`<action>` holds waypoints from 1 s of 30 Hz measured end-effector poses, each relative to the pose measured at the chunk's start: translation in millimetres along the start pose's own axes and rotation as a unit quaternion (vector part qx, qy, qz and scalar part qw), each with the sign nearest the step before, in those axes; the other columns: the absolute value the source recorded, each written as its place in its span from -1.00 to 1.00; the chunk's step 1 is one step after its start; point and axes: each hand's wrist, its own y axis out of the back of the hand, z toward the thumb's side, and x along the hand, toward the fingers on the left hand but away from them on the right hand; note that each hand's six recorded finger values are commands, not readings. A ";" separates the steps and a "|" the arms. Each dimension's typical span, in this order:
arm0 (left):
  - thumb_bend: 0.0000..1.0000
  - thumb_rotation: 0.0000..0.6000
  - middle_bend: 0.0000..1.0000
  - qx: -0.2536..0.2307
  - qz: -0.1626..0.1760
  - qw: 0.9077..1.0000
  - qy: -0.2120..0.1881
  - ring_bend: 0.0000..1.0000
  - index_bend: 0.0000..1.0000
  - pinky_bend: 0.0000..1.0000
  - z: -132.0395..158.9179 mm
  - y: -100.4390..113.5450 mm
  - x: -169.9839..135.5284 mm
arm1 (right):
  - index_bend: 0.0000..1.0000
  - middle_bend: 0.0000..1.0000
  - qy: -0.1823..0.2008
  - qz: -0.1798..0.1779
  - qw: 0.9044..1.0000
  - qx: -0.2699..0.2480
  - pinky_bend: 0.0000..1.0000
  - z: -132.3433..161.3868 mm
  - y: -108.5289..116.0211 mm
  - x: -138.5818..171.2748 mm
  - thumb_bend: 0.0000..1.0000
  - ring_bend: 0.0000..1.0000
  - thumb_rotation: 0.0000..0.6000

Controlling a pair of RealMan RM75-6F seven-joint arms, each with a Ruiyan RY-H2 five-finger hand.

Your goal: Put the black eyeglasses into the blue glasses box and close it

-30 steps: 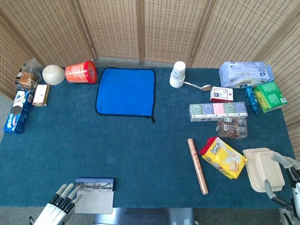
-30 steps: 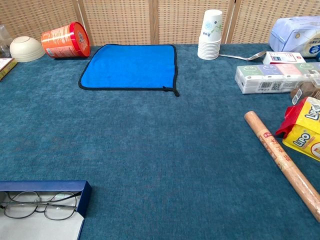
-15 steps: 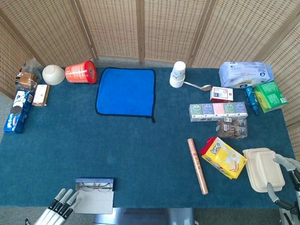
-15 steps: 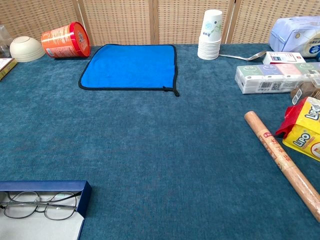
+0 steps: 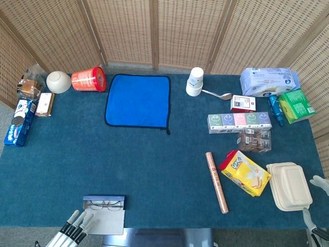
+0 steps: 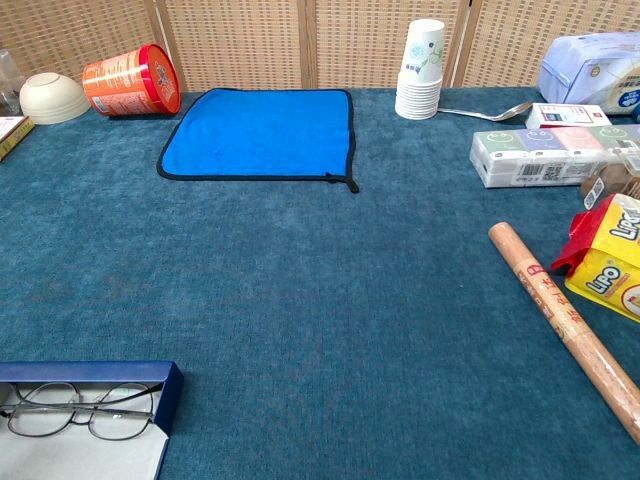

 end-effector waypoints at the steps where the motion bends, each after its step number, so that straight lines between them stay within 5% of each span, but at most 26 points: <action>1: -0.44 1.00 -0.90 0.002 0.000 1.000 -0.001 -1.00 -0.72 -0.89 0.0 -0.4 0.4 | -0.70 -0.42 -0.001 -0.002 1.000 -0.001 -0.53 -1.2 1.6 1.5 -0.14 -0.54 0.38; 30: -0.45 1.00 -0.95 0.049 0.016 0.999 -0.001 -1.00 -0.72 -0.89 7.6 -1.6 19.5 | -0.70 -0.42 -0.023 -0.038 0.999 -0.019 -0.53 -23.1 25.1 20.4 -0.13 -0.54 0.39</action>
